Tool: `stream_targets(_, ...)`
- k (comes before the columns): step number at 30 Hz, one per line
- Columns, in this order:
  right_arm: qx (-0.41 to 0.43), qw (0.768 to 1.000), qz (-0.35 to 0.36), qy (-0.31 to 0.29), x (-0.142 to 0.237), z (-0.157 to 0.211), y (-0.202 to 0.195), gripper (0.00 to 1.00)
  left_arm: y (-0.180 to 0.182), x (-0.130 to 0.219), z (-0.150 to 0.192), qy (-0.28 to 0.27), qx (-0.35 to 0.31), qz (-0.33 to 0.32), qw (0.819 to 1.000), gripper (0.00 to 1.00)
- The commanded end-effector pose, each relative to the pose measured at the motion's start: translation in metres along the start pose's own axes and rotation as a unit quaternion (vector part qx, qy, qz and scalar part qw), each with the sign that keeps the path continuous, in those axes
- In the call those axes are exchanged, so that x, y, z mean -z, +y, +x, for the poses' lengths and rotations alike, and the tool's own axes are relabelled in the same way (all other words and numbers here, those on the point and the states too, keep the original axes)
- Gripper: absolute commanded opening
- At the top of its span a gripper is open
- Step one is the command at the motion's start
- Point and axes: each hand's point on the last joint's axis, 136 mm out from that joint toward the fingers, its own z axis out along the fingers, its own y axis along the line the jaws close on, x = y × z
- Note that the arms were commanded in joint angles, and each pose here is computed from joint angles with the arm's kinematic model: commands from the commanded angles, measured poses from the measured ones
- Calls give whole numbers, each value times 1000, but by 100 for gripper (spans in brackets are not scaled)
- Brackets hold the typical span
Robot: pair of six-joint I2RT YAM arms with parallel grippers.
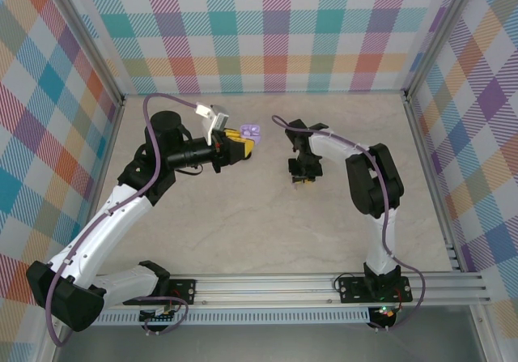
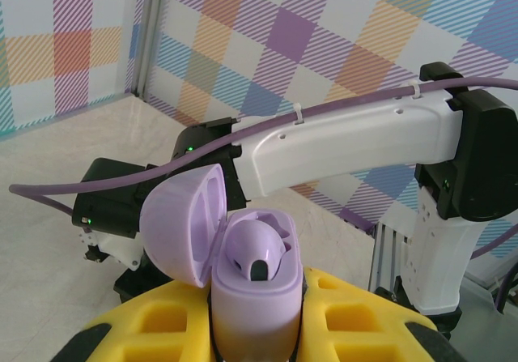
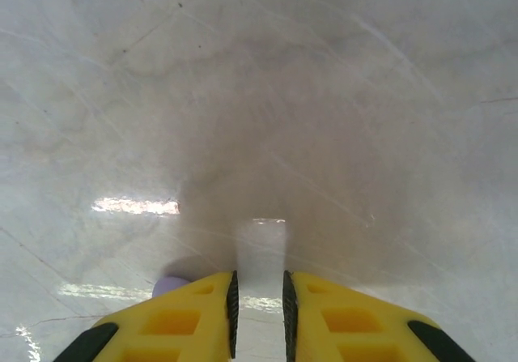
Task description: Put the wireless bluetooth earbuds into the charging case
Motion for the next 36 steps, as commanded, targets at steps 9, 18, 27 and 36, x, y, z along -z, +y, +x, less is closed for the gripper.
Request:
stream_targets(9, 33, 999, -27, -28, 32, 1, 17, 35, -2, 0, -6, -3, -7, 9, 1000, 12)
stream_targets(18, 53, 998, -37, -15, 26, 4, 30, 39, -3, 0, -6, -3, -7, 10, 1000, 12)
stream_targets(27, 57, 998, -20, 3, 13, 4, 30, 38, -3, 0, -6, -1, -7, 11, 1000, 12)
stream_targets(36, 62, 998, -3, 18, 2, 5, 31, 36, -3, 1, -6, -2, -8, 10, 1000, 12)
